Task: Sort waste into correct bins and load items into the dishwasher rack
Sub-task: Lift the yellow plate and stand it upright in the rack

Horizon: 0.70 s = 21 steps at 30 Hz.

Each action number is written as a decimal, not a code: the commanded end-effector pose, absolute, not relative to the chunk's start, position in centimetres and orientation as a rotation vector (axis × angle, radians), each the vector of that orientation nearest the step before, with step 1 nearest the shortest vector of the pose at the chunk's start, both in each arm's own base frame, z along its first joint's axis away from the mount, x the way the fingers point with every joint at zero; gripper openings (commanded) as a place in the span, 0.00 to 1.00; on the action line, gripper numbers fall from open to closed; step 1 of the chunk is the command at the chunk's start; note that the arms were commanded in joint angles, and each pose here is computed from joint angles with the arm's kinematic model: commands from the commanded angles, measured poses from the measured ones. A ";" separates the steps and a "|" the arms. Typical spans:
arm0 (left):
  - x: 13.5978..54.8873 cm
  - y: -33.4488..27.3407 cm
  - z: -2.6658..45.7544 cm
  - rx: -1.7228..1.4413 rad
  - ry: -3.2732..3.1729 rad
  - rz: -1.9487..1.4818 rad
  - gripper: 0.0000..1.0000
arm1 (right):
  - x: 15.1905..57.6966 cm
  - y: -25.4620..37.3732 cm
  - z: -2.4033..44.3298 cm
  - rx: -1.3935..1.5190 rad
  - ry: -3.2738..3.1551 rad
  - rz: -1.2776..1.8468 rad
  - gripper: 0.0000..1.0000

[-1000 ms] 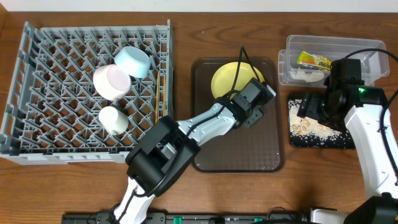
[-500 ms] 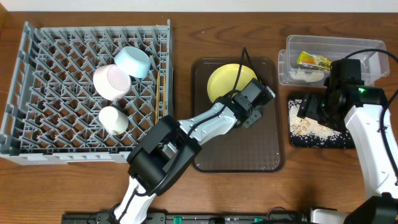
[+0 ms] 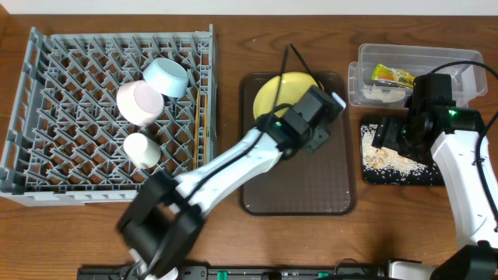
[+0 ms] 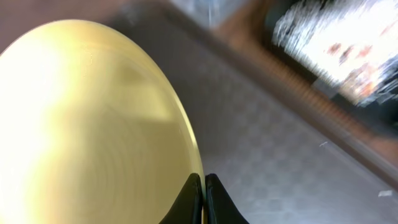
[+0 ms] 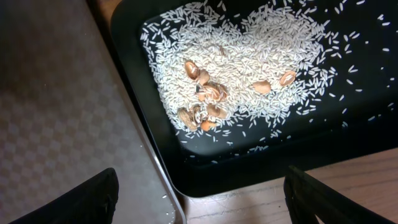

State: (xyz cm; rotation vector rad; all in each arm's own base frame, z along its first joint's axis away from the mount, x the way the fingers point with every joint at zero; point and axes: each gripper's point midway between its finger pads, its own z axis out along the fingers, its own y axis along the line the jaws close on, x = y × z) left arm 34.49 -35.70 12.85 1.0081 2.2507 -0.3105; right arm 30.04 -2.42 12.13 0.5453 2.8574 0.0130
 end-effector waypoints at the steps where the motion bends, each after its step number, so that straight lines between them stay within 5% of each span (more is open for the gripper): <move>1: 34.8 -33.9 18.0 0.858 2.224 -0.370 0.06 | 30.3 -2.7 12.9 0.532 2.836 0.013 0.83; 10: 36.7 -24.4 24.4 0.504 2.286 -0.487 0.06 | 30.3 -2.7 12.9 0.533 2.836 0.013 0.83; 21: 38.0 -14.0 28.3 0.201 2.237 -1.221 0.06 | 30.3 -2.7 12.9 0.533 2.837 0.014 0.83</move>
